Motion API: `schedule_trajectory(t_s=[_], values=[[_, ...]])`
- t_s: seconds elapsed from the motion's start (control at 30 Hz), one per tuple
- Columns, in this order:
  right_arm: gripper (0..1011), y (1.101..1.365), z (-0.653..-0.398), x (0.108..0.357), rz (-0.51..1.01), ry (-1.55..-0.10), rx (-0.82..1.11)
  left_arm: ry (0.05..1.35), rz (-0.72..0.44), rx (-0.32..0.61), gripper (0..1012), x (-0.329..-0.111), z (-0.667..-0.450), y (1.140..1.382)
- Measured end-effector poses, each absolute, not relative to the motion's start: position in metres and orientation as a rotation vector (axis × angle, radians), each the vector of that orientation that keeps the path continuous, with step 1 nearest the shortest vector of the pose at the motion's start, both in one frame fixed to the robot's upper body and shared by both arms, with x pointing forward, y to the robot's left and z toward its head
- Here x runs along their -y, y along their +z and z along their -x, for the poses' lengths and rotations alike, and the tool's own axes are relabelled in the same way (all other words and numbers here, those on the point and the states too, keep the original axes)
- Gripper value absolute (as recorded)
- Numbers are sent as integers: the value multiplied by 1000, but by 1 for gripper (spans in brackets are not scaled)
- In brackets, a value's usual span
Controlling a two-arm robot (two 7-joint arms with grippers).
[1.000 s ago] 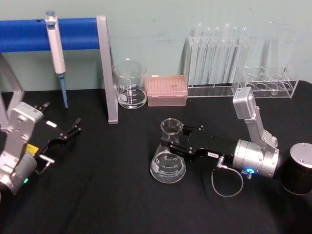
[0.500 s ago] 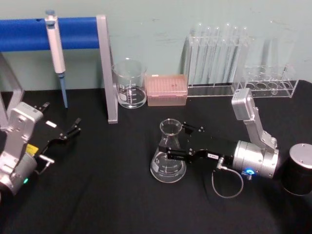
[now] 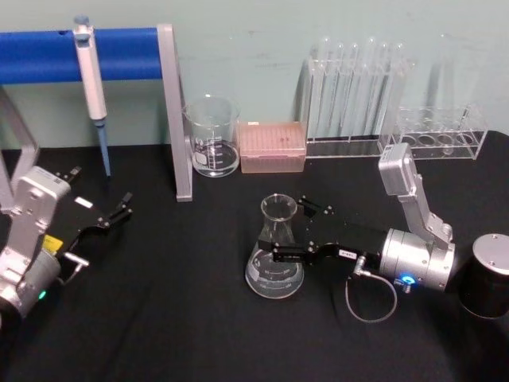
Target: Grasp the erlenmeyer flask with one hand, shake it three times, then place it back.
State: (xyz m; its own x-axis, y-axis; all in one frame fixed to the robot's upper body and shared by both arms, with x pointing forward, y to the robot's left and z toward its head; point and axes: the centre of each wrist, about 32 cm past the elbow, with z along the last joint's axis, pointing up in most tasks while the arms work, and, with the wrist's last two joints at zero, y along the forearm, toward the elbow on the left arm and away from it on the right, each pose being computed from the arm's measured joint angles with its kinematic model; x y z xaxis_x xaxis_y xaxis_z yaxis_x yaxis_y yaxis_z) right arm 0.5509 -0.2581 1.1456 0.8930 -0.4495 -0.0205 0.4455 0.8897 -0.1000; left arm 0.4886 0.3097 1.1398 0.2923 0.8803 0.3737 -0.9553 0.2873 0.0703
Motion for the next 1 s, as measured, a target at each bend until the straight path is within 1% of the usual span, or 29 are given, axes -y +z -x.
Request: schedule_trajectory(t_s=[0.67, 0.83, 1.0], values=[[1000, 1148, -551, 260, 101, -459, -56, 1248, -305, 285, 1001, -310, -489, 1140], [1000, 1150, -547, 264, 103, -456, -62, 1248, -304, 285, 1001, -310, -489, 1140], [1000, 1153, -538, 273, 106, -462, -73, 1248, -304, 285, 1001, -310, -489, 1140]])
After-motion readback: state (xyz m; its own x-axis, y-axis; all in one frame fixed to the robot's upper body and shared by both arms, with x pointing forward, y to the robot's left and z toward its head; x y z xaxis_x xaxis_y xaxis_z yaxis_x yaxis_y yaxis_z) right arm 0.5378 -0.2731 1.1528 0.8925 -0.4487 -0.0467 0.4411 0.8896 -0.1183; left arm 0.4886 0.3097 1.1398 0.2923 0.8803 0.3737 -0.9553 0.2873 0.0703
